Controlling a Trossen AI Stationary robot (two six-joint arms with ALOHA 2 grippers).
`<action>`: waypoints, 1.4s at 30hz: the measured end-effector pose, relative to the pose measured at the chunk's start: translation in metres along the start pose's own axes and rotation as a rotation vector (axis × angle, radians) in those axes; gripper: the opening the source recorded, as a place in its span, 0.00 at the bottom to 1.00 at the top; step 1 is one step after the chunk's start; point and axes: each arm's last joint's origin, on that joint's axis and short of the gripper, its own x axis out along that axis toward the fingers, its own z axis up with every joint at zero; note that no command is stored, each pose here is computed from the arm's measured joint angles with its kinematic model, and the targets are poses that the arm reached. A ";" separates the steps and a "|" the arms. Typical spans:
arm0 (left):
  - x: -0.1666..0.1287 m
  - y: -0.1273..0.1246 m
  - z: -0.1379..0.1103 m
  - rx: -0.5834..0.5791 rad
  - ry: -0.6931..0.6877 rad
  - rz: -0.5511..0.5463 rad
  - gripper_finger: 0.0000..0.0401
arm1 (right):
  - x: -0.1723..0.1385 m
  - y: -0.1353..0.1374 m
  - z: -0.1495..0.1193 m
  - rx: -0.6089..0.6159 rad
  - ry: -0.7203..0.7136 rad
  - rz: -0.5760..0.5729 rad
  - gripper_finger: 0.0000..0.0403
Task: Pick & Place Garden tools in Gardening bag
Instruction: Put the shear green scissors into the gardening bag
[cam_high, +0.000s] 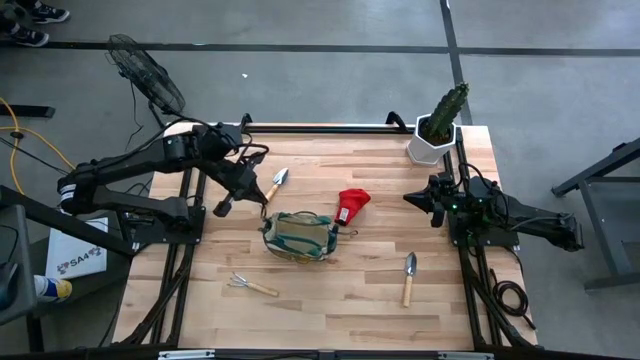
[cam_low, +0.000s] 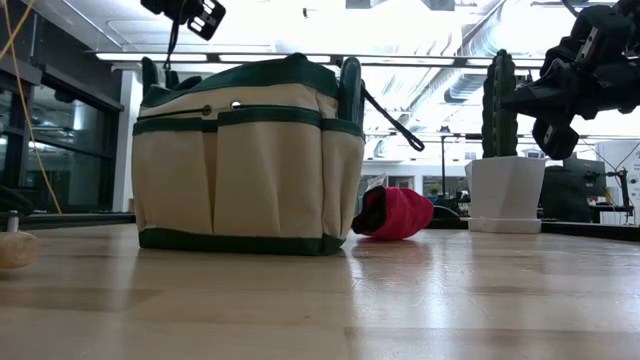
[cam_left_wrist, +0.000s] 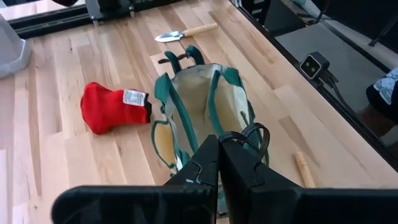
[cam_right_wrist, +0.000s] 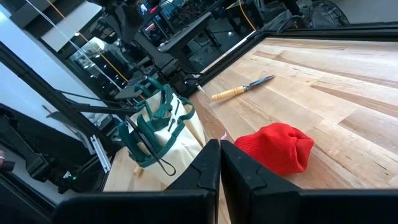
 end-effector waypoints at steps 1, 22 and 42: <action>0.000 0.000 0.000 -0.002 0.002 -0.001 0.00 | 0.000 0.000 0.000 0.000 0.000 0.000 0.01; -0.002 0.000 -0.001 0.001 0.022 0.060 0.11 | 0.000 0.000 0.000 0.000 0.000 0.000 0.01; -0.021 -0.006 0.004 -0.021 -0.013 0.246 0.56 | 0.000 0.000 0.000 0.000 0.000 0.000 0.01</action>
